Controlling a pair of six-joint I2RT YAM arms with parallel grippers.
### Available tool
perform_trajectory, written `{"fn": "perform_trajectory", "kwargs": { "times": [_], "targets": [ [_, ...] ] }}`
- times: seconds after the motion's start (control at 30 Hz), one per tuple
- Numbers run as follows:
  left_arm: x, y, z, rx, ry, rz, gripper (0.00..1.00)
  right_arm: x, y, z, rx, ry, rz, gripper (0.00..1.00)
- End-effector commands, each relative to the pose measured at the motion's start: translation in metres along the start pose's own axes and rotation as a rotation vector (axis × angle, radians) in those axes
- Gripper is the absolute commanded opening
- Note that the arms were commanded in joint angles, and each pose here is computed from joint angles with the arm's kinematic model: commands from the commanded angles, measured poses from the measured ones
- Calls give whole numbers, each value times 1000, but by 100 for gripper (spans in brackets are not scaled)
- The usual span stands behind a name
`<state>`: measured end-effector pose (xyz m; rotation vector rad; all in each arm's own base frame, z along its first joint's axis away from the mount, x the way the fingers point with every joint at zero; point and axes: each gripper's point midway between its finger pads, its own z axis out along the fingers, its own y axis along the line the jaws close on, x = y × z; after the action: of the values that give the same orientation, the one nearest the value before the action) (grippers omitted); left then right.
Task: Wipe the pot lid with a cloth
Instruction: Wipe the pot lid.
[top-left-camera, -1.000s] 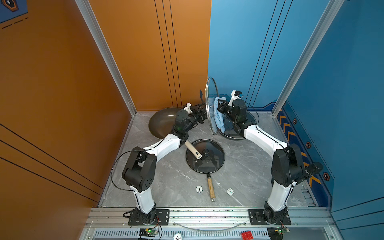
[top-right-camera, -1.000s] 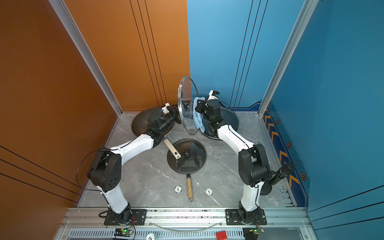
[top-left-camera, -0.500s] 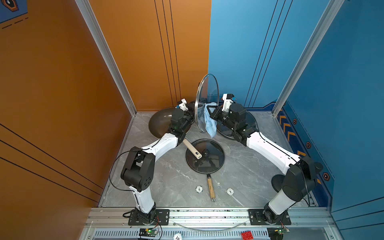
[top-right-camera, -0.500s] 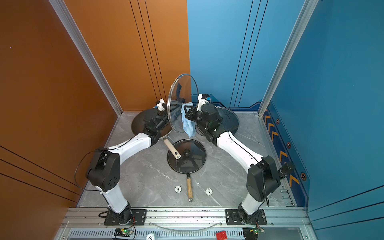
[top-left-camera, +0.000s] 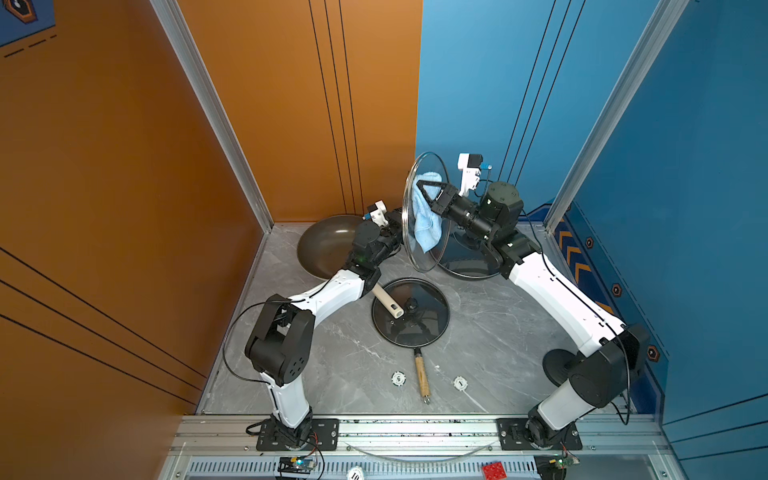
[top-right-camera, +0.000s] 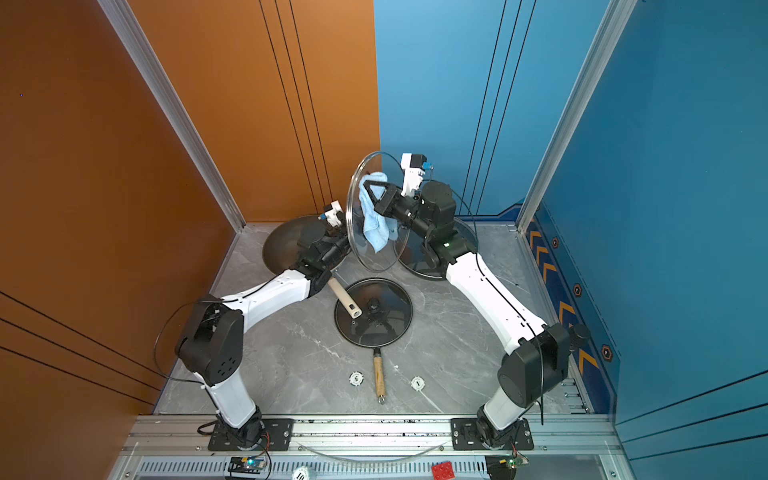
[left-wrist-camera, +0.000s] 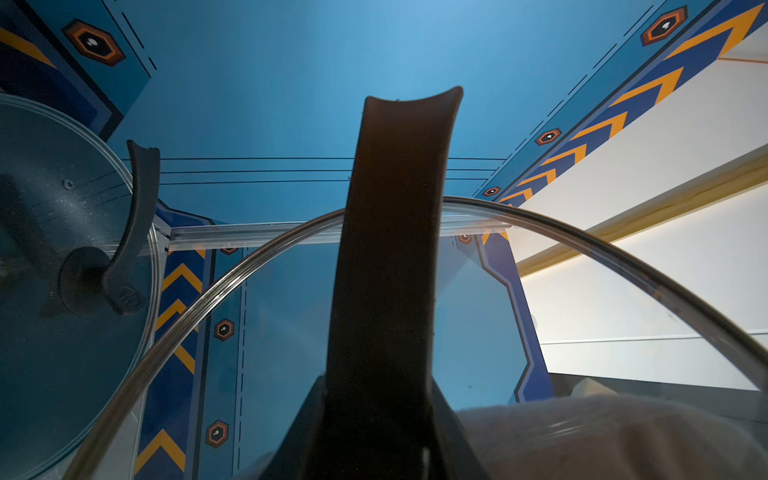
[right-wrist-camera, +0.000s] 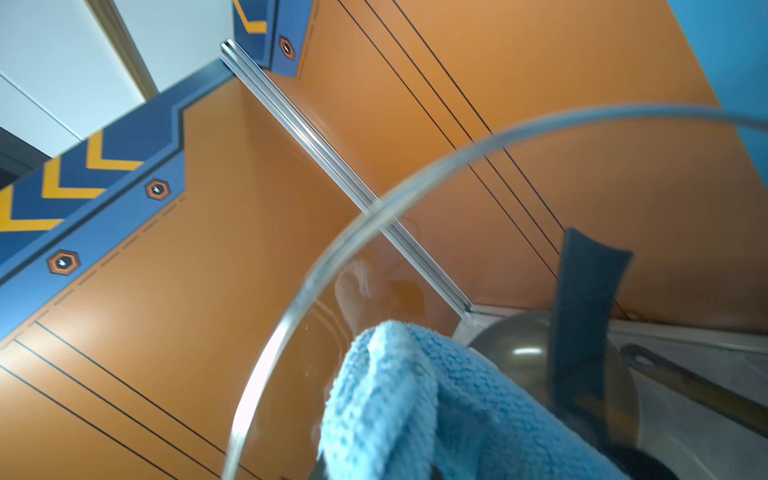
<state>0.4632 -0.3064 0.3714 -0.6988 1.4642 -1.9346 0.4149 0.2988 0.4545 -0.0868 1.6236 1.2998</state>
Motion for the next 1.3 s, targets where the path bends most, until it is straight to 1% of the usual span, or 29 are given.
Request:
{"fn": "perform_trajectory", "kwargs": {
  "times": [0.0,0.1,0.2,0.27,0.37,0.5,0.63,0.7,0.8,0.9,0.93,1.0,1.03,1.07,1.13,1.2,1.23,1.27],
  "targets": [
    [17,-111,-7,313,29,93,0,68,-17,-12,26,231,10,5],
    [8,-117,-2,326,35,86,0,107,-23,-28,76,349,-57,5],
    [-7,-121,5,342,38,57,0,136,-50,-42,198,415,-83,5],
    [-13,-128,12,372,63,26,0,148,-79,-50,296,412,-57,5],
    [-13,-144,19,430,114,-12,0,154,-122,-57,429,378,4,5],
    [-17,-148,16,444,145,-33,0,137,-159,-54,534,316,21,5],
    [-29,-150,2,430,152,-13,0,105,-191,-55,636,240,30,5],
    [-32,-152,-7,420,163,27,0,85,-194,-57,649,190,34,5],
    [-38,-148,-20,384,164,99,0,51,-182,-65,665,126,-3,5],
    [-37,-138,-32,296,171,238,0,12,-154,-78,643,52,-23,5],
    [-30,-137,-37,258,188,320,0,0,-141,-83,623,27,-36,5],
    [-21,-123,-43,137,213,462,0,-25,-111,-93,594,-14,-84,5],
    [-15,-117,-47,76,218,555,0,-36,-95,-99,581,-27,-113,5],
    [-15,-103,-51,-20,216,612,0,-43,-83,-104,574,-33,-137,5],
    [-16,-83,-65,-215,195,776,0,-58,-53,-117,559,-61,-187,5],
    [-22,-70,-82,-397,135,961,0,-64,-31,-129,550,-81,-223,5],
    [-23,-64,-93,-477,121,1042,0,-65,-21,-134,544,-90,-238,6],
    [-26,-63,-101,-528,103,1111,0,-64,-14,-138,537,-90,-252,6]
  ]
}}
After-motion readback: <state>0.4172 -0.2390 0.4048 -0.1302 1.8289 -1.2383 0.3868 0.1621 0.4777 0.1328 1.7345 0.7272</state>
